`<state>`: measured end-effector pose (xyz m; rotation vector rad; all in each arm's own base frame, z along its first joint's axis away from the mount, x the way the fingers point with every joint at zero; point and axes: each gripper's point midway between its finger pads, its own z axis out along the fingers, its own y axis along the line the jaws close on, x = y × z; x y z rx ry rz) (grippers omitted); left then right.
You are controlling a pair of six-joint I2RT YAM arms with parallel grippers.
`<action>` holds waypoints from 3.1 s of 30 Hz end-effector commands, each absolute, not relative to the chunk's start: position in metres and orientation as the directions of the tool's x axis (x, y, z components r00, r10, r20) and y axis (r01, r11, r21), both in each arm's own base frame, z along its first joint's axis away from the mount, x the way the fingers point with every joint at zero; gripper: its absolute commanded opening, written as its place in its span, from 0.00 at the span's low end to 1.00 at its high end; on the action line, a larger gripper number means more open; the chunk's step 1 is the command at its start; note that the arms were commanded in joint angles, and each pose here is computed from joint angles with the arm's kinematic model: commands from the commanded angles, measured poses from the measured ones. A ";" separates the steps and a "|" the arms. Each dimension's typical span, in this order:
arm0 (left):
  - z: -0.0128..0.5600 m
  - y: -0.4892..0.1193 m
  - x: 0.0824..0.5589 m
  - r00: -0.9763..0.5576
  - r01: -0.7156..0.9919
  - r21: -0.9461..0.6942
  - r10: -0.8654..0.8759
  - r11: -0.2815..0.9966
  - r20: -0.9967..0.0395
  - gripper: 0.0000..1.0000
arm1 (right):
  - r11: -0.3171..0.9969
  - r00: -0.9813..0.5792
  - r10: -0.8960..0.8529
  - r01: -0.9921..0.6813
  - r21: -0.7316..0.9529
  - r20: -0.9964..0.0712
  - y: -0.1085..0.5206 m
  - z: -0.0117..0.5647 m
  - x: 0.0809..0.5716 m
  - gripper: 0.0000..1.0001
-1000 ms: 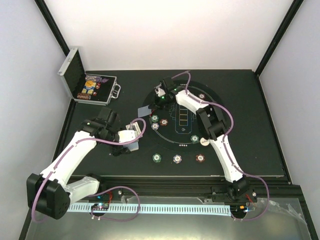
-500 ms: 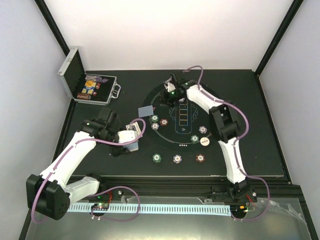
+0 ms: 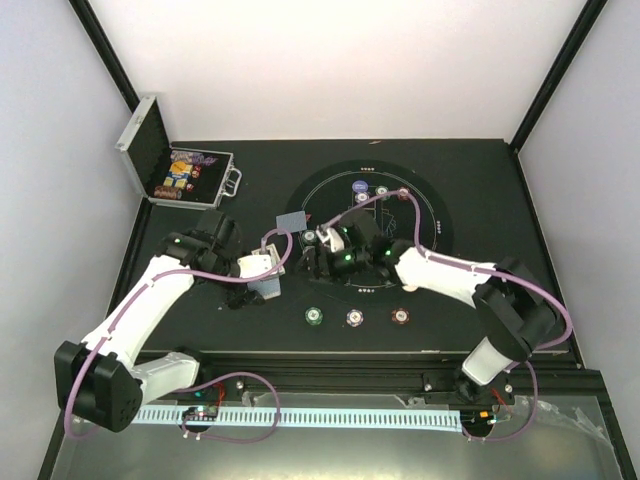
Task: Distribute texas hold em gaming equipment
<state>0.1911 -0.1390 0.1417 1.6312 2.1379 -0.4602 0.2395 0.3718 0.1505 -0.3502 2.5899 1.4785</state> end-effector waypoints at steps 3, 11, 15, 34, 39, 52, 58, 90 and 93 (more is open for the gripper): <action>0.156 -0.147 0.191 -0.223 0.970 -0.046 0.809 0.237 -0.543 0.02 | 0.305 -0.957 -0.091 -0.292 0.907 -0.277 0.398 0.188 0.207 0.83; 0.160 -0.148 0.189 -0.210 0.973 -0.038 0.812 0.226 -0.545 0.01 | 0.264 -0.958 -0.160 -0.275 0.925 -0.239 0.429 0.180 0.188 0.82; 0.159 -0.147 0.188 -0.206 0.974 -0.035 0.814 0.223 -0.543 0.02 | 0.253 -0.956 -0.182 -0.270 0.929 -0.229 0.442 0.179 0.186 0.79; 0.163 -0.144 0.184 -0.179 0.978 -0.007 0.827 0.207 -0.533 0.02 | 0.263 -0.959 -0.244 -0.207 0.942 -0.142 0.462 0.144 0.185 0.55; 0.163 -0.143 0.185 -0.177 0.978 -0.003 0.828 0.207 -0.533 0.02 | 0.294 -0.966 -0.232 -0.186 0.938 -0.119 0.447 0.130 0.188 0.50; 0.156 -0.140 0.186 -0.176 0.977 0.010 0.839 0.212 -0.515 0.02 | 0.367 -0.962 -0.218 -0.237 0.899 -0.165 0.426 0.141 0.193 0.36; 0.151 -0.137 0.187 -0.178 0.976 0.021 0.846 0.218 -0.503 0.01 | 0.392 -0.959 -0.219 -0.255 0.884 -0.180 0.418 0.146 0.194 0.27; 0.142 -0.131 0.191 -0.194 0.971 0.036 0.864 0.238 -0.465 0.02 | 0.580 -0.966 0.105 -0.133 0.803 -0.236 0.265 0.167 0.371 0.01; 0.143 -0.130 0.191 -0.199 0.970 0.034 0.864 0.242 -0.462 0.02 | 0.631 -0.959 0.156 -0.089 0.771 -0.238 0.242 0.156 0.428 0.01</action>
